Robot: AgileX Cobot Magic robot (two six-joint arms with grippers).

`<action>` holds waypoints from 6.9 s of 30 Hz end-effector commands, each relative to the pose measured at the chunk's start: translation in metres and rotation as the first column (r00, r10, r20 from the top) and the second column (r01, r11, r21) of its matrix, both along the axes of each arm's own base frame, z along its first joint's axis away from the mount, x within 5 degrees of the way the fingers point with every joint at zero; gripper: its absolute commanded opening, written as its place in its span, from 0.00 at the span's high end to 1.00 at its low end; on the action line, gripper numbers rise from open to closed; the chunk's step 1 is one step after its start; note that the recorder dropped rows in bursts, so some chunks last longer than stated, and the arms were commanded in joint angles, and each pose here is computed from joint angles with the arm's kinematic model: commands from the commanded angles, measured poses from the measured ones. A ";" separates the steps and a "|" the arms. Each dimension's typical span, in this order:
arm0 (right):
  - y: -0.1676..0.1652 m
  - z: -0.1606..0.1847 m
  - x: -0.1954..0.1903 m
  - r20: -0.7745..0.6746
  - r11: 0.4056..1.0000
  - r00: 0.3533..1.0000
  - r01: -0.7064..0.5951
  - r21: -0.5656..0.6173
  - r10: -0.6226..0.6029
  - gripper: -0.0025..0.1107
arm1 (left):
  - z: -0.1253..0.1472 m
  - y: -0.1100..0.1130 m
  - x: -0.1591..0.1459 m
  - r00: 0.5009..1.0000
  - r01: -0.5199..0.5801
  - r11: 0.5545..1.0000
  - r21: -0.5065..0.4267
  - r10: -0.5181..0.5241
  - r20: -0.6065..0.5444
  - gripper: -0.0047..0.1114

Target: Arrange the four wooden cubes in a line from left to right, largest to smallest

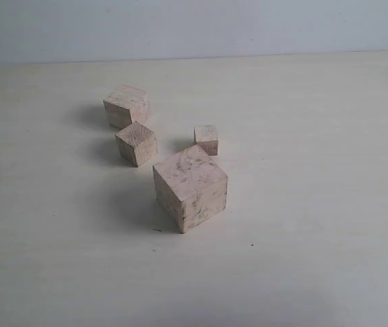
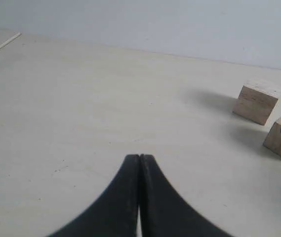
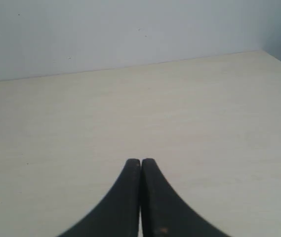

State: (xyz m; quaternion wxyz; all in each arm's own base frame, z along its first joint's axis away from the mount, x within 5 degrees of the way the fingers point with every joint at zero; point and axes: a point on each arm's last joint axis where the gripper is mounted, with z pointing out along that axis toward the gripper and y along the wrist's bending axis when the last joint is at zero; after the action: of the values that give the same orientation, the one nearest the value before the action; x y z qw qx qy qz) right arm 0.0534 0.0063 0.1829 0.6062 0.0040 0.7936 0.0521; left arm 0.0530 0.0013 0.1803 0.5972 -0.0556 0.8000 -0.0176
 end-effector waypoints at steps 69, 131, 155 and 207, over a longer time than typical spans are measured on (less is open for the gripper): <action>0.162 0.098 0.165 -0.623 0.678 0.455 -0.715 0.171 0.636 0.98 | 0.001 0.000 0.000 1.000 0.006 1.000 -0.003 -0.006 0.019 0.96; 0.297 0.009 0.208 -0.888 0.688 0.301 -0.725 0.023 0.347 0.15 | 0.001 0.000 0.000 1.000 0.006 1.000 -0.003 -0.006 0.019 0.96; 0.306 0.006 0.220 -0.916 0.585 0.258 -0.810 -0.031 0.309 0.98 | 0.001 0.000 0.000 1.000 0.006 1.000 -0.003 -0.006 0.019 0.96; 0.408 -0.016 0.252 -0.756 -0.238 -0.033 -0.957 -0.164 0.654 0.98 | 0.001 0.000 0.000 1.000 0.006 1.000 -0.003 -0.006 0.019 0.96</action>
State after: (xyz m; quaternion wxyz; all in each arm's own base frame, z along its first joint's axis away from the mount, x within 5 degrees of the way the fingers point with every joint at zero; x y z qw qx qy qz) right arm 0.3042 0.4127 0.1617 0.1510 -0.7721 0.6011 0.1406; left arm 0.0531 0.0013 0.1806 0.5988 -0.0555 0.7988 -0.0176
